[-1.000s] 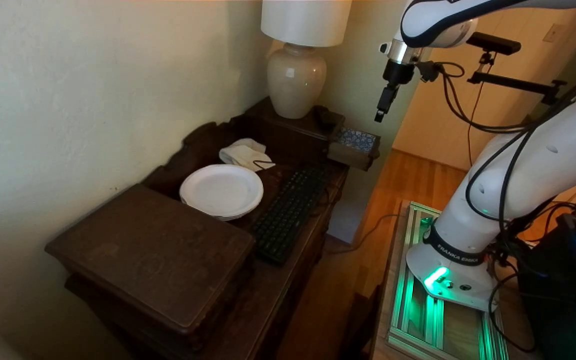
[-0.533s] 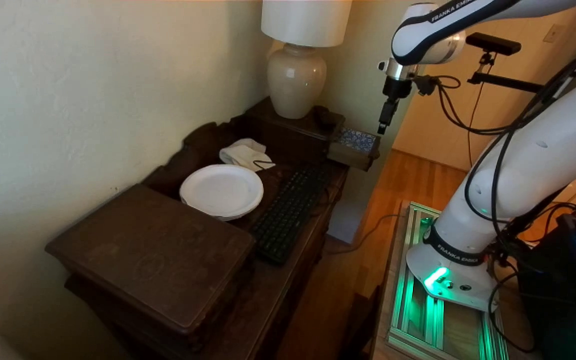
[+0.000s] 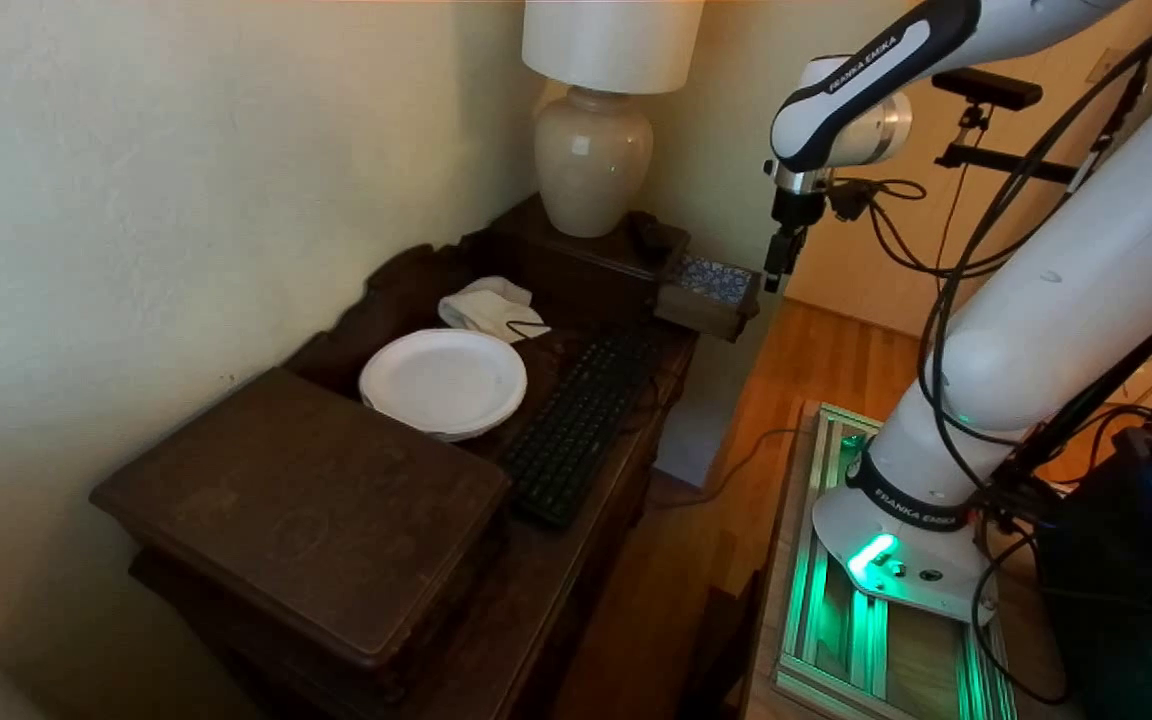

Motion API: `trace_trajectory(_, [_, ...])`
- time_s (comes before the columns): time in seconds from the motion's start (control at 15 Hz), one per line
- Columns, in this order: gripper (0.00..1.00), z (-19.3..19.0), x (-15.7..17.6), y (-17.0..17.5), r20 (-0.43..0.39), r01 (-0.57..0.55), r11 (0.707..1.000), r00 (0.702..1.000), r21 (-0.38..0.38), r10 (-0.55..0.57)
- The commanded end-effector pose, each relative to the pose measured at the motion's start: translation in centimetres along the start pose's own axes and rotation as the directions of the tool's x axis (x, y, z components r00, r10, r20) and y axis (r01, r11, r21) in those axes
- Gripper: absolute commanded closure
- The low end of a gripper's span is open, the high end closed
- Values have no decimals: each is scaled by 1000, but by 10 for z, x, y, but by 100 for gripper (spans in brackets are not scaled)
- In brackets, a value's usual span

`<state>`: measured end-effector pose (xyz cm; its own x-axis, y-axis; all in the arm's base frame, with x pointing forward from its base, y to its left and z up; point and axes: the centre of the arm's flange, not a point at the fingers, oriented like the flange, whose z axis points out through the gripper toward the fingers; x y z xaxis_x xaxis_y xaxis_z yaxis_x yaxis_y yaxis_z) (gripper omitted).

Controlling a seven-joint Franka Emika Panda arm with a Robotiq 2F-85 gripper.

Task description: Close the open drawer on the right.

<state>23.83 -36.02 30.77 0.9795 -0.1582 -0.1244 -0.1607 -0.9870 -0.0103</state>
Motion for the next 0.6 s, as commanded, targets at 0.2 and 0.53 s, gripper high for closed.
trace_trajectory(0.2, [41,43,17,33,-19,52,998,998,-48,-53])
trace_trajectory(0.53, [77,63,32,36,-133,64,996,988,-66,-73])
